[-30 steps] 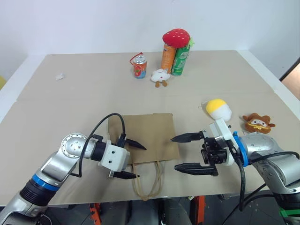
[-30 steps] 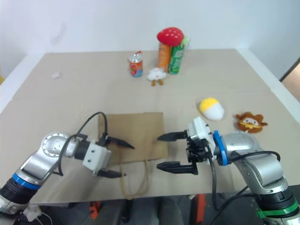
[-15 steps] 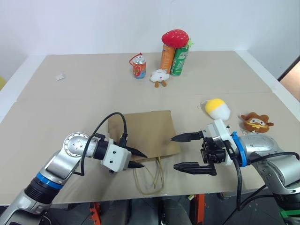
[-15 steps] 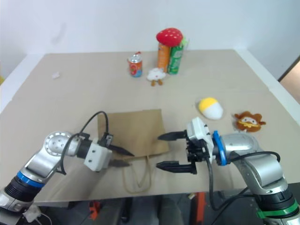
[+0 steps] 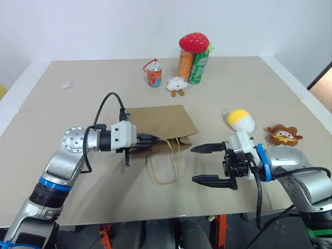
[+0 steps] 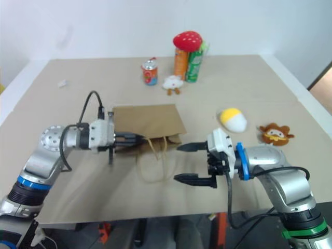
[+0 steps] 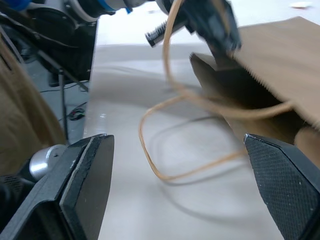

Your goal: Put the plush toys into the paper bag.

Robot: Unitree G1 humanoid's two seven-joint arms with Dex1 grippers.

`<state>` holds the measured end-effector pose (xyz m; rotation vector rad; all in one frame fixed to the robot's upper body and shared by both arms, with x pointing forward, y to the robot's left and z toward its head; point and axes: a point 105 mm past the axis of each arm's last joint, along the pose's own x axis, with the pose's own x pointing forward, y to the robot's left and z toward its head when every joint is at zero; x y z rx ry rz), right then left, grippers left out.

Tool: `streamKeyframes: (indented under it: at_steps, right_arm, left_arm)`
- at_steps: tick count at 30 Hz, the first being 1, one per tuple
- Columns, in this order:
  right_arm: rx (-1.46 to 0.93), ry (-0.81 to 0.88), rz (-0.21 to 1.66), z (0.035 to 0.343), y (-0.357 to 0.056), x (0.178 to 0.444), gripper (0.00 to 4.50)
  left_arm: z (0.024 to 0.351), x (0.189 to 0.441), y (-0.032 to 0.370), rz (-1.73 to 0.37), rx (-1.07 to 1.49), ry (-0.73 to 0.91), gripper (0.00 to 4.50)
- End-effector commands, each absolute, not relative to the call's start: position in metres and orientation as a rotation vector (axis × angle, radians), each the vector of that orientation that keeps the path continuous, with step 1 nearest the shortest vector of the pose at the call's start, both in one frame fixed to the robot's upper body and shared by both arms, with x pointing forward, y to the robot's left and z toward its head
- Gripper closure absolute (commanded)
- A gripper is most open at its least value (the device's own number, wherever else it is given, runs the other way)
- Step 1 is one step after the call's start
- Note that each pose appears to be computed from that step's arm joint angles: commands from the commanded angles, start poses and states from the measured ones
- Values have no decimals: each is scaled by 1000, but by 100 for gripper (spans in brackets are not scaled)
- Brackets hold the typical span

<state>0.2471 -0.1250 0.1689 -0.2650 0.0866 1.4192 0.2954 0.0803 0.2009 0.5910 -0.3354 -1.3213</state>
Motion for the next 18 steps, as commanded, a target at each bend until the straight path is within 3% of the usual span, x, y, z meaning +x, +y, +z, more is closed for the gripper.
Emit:
streamKeyframes:
  at_steps: [1,4,6,8,9,12,16,18]
  right_arm:
    - [-277,22,1393,177,-120,255,0]
    - [-283,7,1371,175,-114,262,0]
    - [-273,-19,1335,177,-108,270,46]
    - [-261,-40,1296,178,-102,278,103]
    - [-263,-47,1275,178,-99,282,163]
    - [-264,-57,1225,176,-90,294,250]
    - [-266,-73,1155,174,-80,310,447]
    - [-272,-74,1114,172,-76,318,447]
  left_arm:
    - [221,298,78,-1273,535,-387,444]
    - [221,298,75,-1270,523,-384,444]
    - [222,297,73,-1265,512,-385,450]
    - [223,297,71,-1258,488,-387,450]
    - [224,297,70,-1250,474,-390,450]
    - [225,299,68,-1230,466,-396,450]
    - [229,302,67,-1189,438,-411,450]
    - [231,303,67,-1168,418,-415,450]
